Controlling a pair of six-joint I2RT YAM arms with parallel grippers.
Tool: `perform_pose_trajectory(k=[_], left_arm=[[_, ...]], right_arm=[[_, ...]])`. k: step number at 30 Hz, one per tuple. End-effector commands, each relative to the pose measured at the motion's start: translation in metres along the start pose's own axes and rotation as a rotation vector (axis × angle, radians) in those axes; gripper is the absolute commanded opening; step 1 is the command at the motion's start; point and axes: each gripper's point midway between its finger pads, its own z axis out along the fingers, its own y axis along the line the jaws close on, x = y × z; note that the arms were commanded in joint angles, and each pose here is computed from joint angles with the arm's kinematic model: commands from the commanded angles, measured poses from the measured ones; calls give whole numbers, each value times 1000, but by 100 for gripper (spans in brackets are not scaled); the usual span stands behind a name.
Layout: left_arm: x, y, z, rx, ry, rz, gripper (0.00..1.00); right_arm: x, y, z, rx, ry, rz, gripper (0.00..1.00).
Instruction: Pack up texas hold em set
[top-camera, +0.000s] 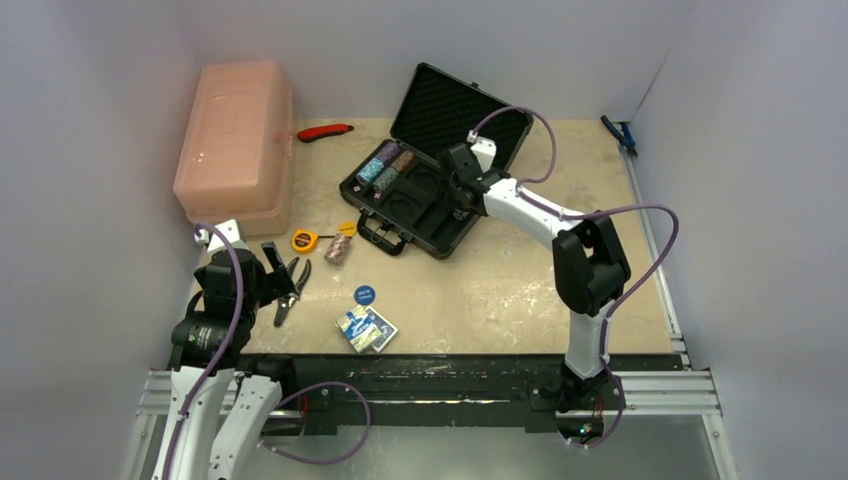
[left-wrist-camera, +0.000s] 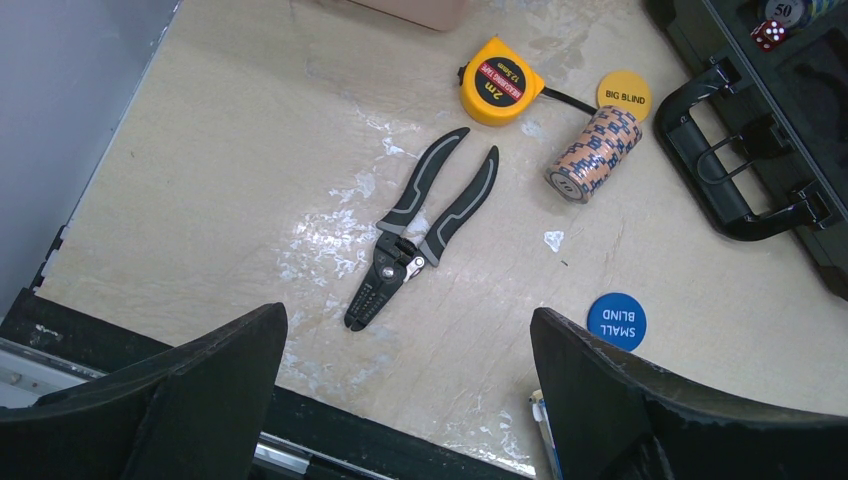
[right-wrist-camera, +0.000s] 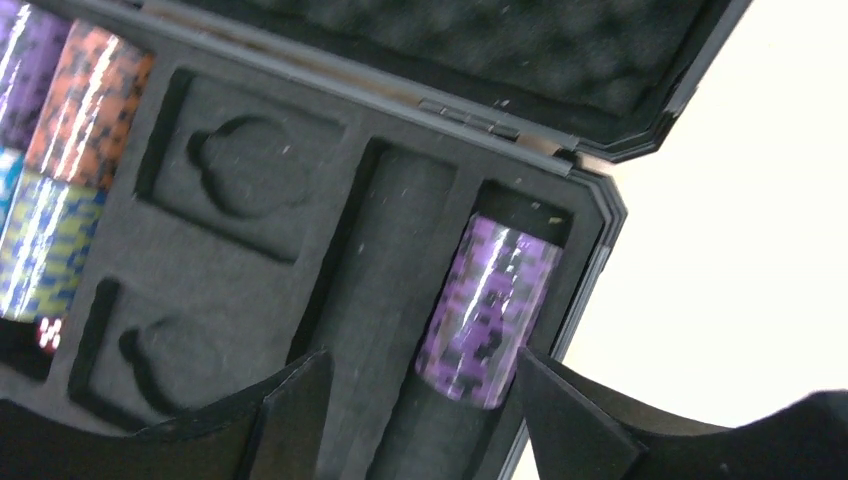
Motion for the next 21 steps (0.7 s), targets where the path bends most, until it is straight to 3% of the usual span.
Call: perform_pose_trajectory(k=[1, 8, 12, 21], left_arm=[[-10, 1, -4, -7, -32, -14, 92], [-10, 0, -4, -4, -30, -12, 92], [-10, 1, -4, -7, -31, -13, 92], [-10, 2, -4, -12, -29, -13, 92]], right_arm=[[-5, 17, -30, -105, -19, -64, 67], [12, 18, -30, -121, 8, -89, 33], [21, 18, -19, -105, 25, -96, 26], [33, 16, 0, -73, 48, -118, 25]])
